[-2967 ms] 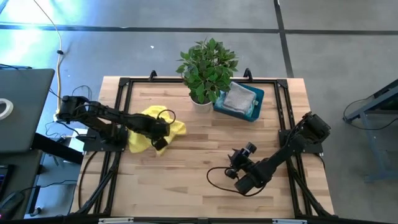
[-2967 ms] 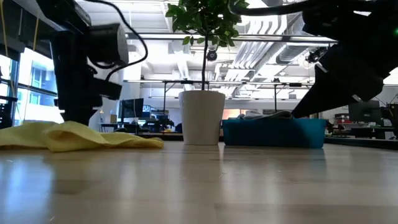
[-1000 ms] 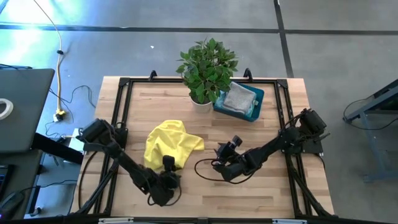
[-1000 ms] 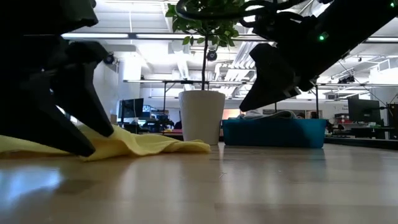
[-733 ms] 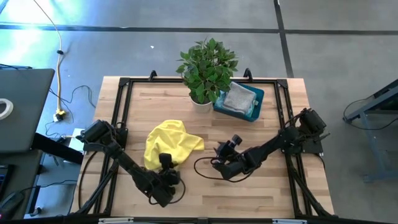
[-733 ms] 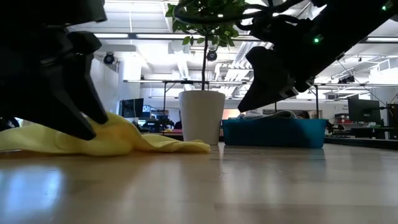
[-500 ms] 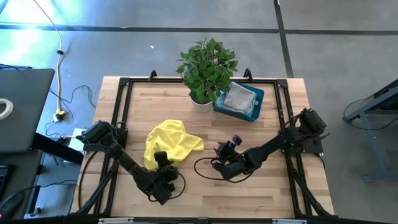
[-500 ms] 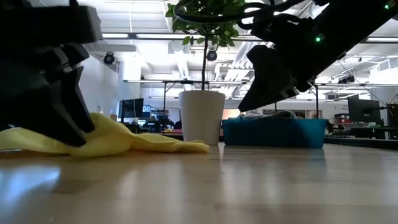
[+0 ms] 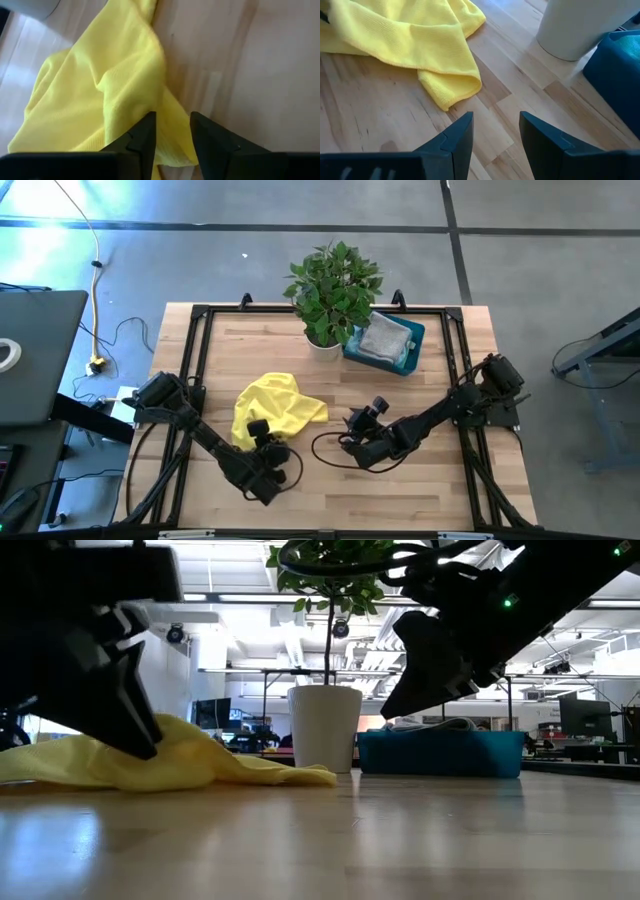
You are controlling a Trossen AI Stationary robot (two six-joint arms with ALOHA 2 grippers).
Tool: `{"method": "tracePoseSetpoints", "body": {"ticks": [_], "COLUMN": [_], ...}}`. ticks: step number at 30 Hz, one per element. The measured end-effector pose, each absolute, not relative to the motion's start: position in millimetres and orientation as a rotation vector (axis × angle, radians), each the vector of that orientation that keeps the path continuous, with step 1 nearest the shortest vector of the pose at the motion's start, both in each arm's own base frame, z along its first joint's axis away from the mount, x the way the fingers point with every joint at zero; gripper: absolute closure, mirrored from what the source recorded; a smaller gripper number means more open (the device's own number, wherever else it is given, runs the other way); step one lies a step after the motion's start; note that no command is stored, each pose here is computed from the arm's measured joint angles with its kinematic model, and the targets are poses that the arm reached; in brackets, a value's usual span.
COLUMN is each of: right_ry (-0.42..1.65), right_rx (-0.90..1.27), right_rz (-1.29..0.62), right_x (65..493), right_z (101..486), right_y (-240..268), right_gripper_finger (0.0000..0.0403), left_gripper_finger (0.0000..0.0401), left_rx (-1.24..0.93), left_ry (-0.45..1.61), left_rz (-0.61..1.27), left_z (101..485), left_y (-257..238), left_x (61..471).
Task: Fold microfiber towels
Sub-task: Fold the yellow towel
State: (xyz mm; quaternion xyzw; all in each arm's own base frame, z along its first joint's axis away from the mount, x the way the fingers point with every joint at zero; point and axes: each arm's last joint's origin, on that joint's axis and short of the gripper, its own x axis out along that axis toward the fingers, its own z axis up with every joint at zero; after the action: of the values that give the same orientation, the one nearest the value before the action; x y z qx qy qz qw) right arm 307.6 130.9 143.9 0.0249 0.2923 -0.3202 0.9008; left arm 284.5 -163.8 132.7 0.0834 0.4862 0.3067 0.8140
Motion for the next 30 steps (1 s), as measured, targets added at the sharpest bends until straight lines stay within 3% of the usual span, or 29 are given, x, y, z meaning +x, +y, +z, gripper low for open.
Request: {"method": "tracePoseSetpoints", "body": {"ticks": [10, 19, 30], "right_ry": [0.606, 0.606, 0.606], "right_rx": [0.047, 0.046, 0.046], "right_rz": [-0.66, -0.66, -0.66], "right_x": [307.8, 307.8, 307.8], "right_z": [144.0, 143.9, 143.9], "right_y": [130.8, 130.8, 130.8], "right_gripper_finger": [0.025, 0.025, 0.025], "left_gripper_finger": [0.0247, 0.0244, 0.0244], "left_rx": [0.208, -0.035, -0.083], "left_ry": [1.097, 1.173, 1.072], "left_rz": [0.572, 0.656, 0.709], "left_z": [155.5, 154.0, 154.9], "left_y": [-173.4, -174.4, -179.6], "left_x": [295.6, 289.4, 288.5]}}
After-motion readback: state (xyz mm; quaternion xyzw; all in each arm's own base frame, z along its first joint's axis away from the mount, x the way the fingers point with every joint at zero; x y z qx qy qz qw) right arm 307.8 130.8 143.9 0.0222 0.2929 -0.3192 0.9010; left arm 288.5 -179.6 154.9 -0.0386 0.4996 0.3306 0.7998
